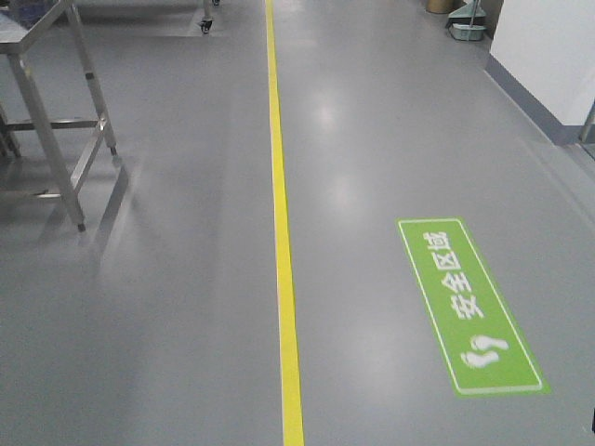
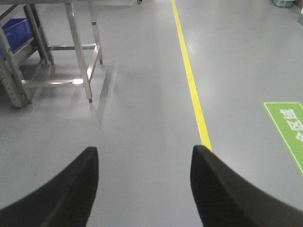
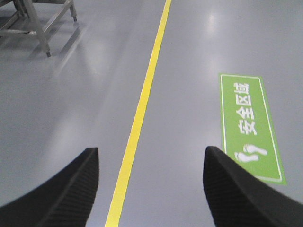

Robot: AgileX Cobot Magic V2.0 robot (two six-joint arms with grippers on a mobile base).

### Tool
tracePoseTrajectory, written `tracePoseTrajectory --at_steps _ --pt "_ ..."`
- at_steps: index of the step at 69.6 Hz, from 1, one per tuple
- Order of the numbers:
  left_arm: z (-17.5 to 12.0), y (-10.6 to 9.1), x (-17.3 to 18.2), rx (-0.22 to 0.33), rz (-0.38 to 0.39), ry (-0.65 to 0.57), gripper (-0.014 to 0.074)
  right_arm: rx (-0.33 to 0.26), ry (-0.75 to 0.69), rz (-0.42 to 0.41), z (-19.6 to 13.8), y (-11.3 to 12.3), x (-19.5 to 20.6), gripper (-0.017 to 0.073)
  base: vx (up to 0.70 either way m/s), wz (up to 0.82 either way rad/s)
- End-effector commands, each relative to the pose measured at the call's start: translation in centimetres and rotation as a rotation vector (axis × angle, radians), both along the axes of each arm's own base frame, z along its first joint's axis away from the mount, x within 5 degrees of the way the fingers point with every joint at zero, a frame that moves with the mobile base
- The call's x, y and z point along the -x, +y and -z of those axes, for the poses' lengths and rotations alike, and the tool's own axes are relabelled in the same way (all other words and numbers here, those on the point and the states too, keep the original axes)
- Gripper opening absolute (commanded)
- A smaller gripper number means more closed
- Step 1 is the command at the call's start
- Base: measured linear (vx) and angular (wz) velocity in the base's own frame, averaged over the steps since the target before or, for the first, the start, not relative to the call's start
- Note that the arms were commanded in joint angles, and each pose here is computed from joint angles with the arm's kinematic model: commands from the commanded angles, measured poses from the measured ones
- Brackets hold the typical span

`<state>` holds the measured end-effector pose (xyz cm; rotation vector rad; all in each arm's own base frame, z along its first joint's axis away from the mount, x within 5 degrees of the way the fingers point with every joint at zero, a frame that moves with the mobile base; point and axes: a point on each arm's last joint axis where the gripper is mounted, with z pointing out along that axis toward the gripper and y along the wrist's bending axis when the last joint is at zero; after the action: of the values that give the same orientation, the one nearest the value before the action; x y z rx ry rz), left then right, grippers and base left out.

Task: Move and align brake pads A on conveyor
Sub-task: 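Drive along the yellow floor line toward the steel table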

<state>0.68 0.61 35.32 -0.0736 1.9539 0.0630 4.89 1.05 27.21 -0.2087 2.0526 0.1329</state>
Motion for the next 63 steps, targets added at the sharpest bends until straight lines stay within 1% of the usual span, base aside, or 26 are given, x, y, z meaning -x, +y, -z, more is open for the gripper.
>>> tracePoseTrajectory --at_steps 1,63 --pt "-1.1 -0.04 -0.4 0.0 0.009 -0.076 0.0423 -0.012 -0.084 0.009 -1.36 -0.01 -0.3 0.0449 0.78 0.01" --pt "-1.1 -0.04 -0.4 0.0 0.008 -0.077 0.0423 -0.012 -0.084 0.005 -1.37 0.01 -0.3 0.0449 0.78 0.01"
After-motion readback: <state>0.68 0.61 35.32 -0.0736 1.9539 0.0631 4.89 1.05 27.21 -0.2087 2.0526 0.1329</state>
